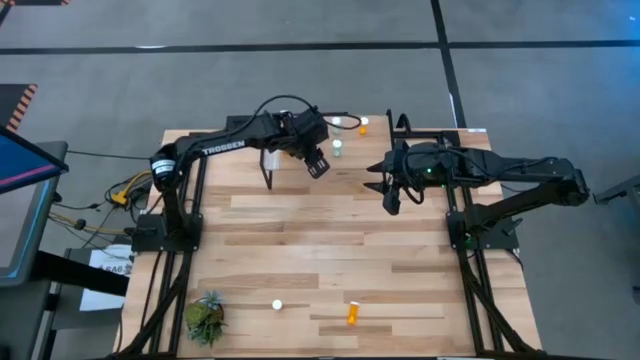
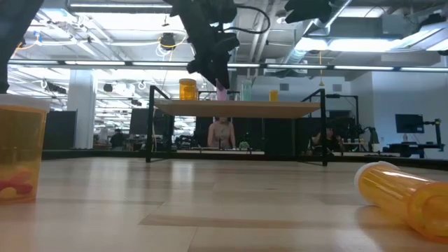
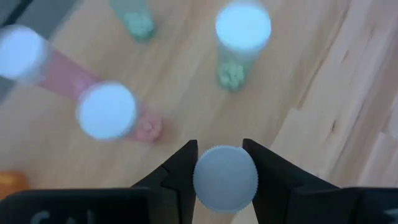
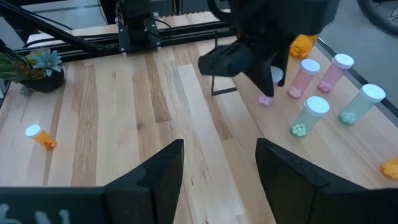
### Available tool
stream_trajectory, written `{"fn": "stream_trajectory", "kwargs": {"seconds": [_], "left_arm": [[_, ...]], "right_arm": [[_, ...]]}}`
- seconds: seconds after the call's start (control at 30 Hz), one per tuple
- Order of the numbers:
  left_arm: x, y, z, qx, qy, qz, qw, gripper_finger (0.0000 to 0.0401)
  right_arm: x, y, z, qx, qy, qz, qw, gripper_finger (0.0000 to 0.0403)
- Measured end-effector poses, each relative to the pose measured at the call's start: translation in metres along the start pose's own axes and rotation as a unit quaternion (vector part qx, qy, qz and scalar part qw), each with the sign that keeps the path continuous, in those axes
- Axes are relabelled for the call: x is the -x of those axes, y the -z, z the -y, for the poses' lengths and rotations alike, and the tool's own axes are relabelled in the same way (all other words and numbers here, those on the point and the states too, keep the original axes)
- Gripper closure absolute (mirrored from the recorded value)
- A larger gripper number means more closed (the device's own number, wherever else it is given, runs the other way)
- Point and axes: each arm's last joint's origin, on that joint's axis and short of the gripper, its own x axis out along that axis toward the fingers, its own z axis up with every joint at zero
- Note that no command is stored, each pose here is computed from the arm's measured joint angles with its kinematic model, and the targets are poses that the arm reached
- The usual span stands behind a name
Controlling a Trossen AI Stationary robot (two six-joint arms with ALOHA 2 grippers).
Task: Pick and place medicine bottles onto shelf by color
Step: Adjust the pink pill bottles, then put the left small orange pill bottle on the shelf aligned with the other small orange pill bottle
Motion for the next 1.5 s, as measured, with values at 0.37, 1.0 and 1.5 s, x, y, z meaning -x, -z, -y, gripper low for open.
{"fn": "stream_trajectory", "kwargs": {"seconds": [0.37, 1.0, 1.5], "left_arm": [[-0.017, 0.002, 0.004, -0.012, 0.007, -0.019, 1.0, 0.0295], [-0.018, 0.002, 0.0, 0.0, -0.006, -0.019, 1.0, 0.0253], [-0.018, 0.0, 0.001, 0.01, -0.005, -0.011, 1.0, 0.0183]], "right_arm": [[0.0, 0.0, 0.0, -0.001, 0.0, -0.001, 1.0, 0.0182], [0.0, 0.0, 0.0, -0.001, 0.0, -0.001, 1.0, 0.0182], [0.0, 0.0, 0.0, -0.001, 0.0, -0.001, 1.0, 0.0182]]}}
